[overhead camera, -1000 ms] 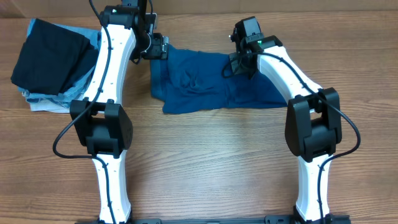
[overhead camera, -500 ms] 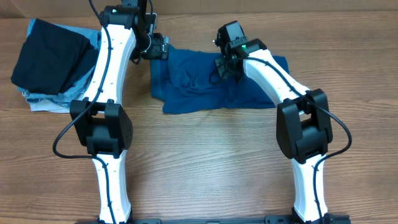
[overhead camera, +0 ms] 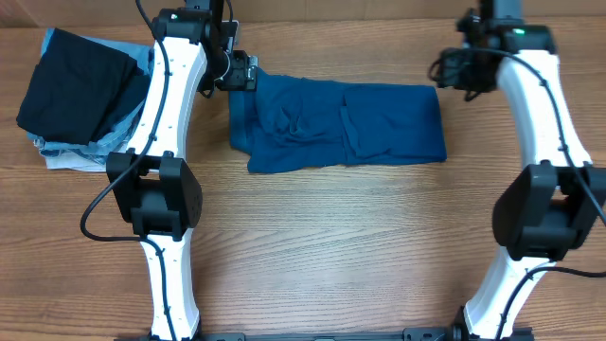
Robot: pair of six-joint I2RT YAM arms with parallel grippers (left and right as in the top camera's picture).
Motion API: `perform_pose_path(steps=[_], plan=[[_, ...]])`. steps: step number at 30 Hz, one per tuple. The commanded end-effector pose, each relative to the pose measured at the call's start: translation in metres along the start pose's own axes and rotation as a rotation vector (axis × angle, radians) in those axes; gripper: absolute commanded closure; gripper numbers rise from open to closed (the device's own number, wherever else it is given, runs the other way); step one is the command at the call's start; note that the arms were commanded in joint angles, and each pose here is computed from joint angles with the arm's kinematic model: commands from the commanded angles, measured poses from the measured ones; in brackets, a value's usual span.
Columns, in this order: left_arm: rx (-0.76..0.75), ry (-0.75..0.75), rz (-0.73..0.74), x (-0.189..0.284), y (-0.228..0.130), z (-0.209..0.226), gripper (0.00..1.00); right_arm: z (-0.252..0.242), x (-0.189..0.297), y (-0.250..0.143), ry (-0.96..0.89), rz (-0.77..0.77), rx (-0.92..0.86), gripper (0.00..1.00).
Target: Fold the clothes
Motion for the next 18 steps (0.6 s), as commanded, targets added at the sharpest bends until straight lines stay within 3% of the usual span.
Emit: perform_pose_path(steps=[1,9,18], plan=[[-0.01,-0.009,-0.014,0.003,0.003,-0.002,0.11,-0.006,-0.005,-0.012,0.216,0.079,0.051,0.44],[-0.009,-0.011,-0.002,0.003,0.001,-0.002,0.11,-0.019,-0.057,-0.061,0.369,0.169,0.079,0.44],[-0.008,-0.013,0.012,0.003,-0.002,-0.003,0.11,-0.031,-0.091,-0.08,0.354,0.135,0.088,0.44]])
Point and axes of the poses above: each gripper's point midway between its finger pads, its own x axis back along the fingers, its own z axis along the line the jaws close on, y = z × x, the point moved 3 cm from there along x, back along the fingers, and after that the axes turned 14 degrees about -x, right-handed, at the moved point
